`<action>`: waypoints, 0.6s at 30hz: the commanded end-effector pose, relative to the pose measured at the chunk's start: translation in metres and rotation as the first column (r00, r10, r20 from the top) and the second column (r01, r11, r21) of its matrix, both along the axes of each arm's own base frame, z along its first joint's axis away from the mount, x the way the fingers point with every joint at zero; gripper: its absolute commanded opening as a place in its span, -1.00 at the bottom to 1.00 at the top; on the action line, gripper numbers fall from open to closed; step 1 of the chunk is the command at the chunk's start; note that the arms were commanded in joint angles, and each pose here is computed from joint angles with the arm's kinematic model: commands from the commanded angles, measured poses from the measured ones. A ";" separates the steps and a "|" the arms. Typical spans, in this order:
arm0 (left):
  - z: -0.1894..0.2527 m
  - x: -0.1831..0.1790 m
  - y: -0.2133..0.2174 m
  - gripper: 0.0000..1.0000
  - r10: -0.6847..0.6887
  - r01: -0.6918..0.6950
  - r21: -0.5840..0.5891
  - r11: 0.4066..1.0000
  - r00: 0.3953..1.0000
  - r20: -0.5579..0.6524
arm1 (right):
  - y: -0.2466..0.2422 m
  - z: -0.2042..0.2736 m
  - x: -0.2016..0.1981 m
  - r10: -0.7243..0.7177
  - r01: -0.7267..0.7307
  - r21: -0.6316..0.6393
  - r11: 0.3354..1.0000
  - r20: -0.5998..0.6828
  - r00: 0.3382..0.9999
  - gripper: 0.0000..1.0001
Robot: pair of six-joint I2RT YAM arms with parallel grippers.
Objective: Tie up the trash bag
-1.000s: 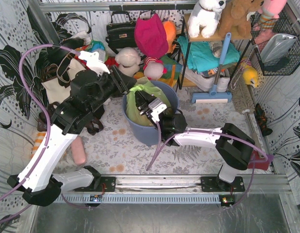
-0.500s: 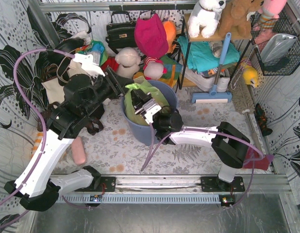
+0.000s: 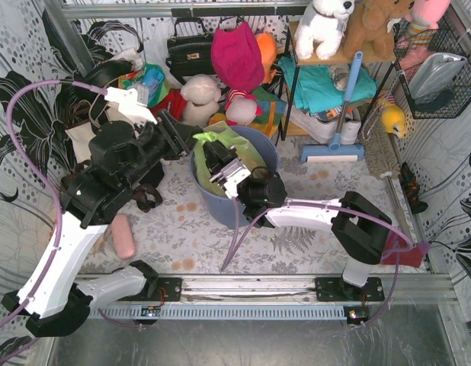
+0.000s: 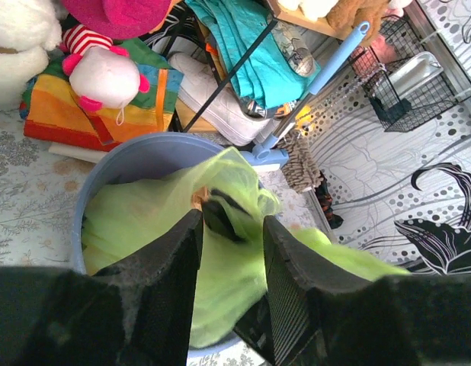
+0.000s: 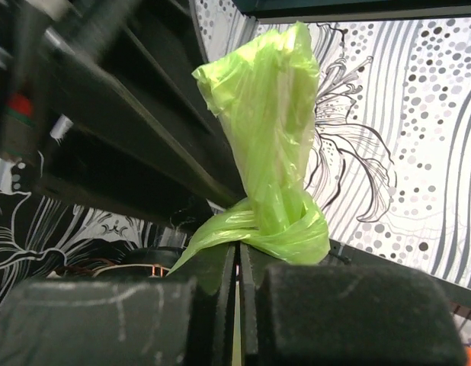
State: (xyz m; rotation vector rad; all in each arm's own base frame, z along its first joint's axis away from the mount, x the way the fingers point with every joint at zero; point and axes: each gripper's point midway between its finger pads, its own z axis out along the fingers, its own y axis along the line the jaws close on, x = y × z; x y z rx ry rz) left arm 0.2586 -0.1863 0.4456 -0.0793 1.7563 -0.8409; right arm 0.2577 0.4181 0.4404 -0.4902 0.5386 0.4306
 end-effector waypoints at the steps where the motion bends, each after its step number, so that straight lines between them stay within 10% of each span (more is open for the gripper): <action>1: 0.026 -0.005 0.019 -0.09 0.077 -0.077 0.007 0.997 0.996 0.048 | -0.025 0.026 0.007 -0.054 0.050 0.123 0.991 0.027 0.998 -1.00; 18: 0.013 0.023 0.004 -0.13 0.084 -0.084 0.091 0.992 0.996 0.004 | -0.024 0.023 0.007 -0.058 0.055 0.113 0.992 0.028 0.998 -1.00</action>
